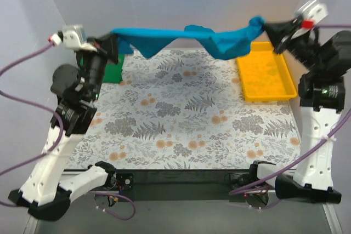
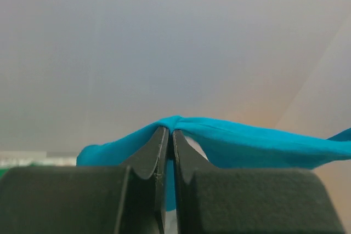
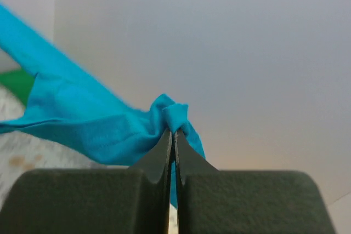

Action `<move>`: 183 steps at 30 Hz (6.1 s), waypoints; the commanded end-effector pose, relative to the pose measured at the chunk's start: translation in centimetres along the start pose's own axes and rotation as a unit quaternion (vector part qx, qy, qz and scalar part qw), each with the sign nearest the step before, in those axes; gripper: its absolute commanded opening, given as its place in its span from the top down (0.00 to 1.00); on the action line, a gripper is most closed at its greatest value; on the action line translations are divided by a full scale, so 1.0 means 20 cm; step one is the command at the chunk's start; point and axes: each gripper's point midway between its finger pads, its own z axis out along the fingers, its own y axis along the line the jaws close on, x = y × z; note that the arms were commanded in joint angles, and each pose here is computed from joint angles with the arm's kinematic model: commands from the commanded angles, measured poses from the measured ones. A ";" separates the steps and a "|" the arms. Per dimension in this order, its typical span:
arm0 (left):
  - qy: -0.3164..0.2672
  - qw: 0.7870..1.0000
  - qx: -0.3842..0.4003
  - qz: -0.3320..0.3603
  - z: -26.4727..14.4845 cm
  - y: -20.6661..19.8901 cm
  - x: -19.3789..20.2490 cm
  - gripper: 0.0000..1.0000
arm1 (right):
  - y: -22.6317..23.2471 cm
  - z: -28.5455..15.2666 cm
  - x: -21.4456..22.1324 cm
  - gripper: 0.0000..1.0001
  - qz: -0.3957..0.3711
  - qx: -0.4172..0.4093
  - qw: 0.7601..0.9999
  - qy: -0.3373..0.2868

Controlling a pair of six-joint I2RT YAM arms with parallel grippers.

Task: Fold and stack the t-shirts

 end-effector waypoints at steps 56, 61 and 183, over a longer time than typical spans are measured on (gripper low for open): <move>0.588 0.716 -0.331 -0.177 -1.44 0.55 2.05 0.32 | 0.87 -0.97 2.22 0.40 0.202 -0.199 0.823 0.493; 0.584 0.682 -0.411 -0.157 -1.59 0.65 2.01 0.35 | 0.88 -0.96 2.24 0.39 0.217 -0.190 0.823 0.489; 0.549 0.772 -0.106 -0.301 -1.36 0.08 1.32 0.27 | 0.87 -1.06 2.20 0.36 0.137 -0.213 0.827 0.501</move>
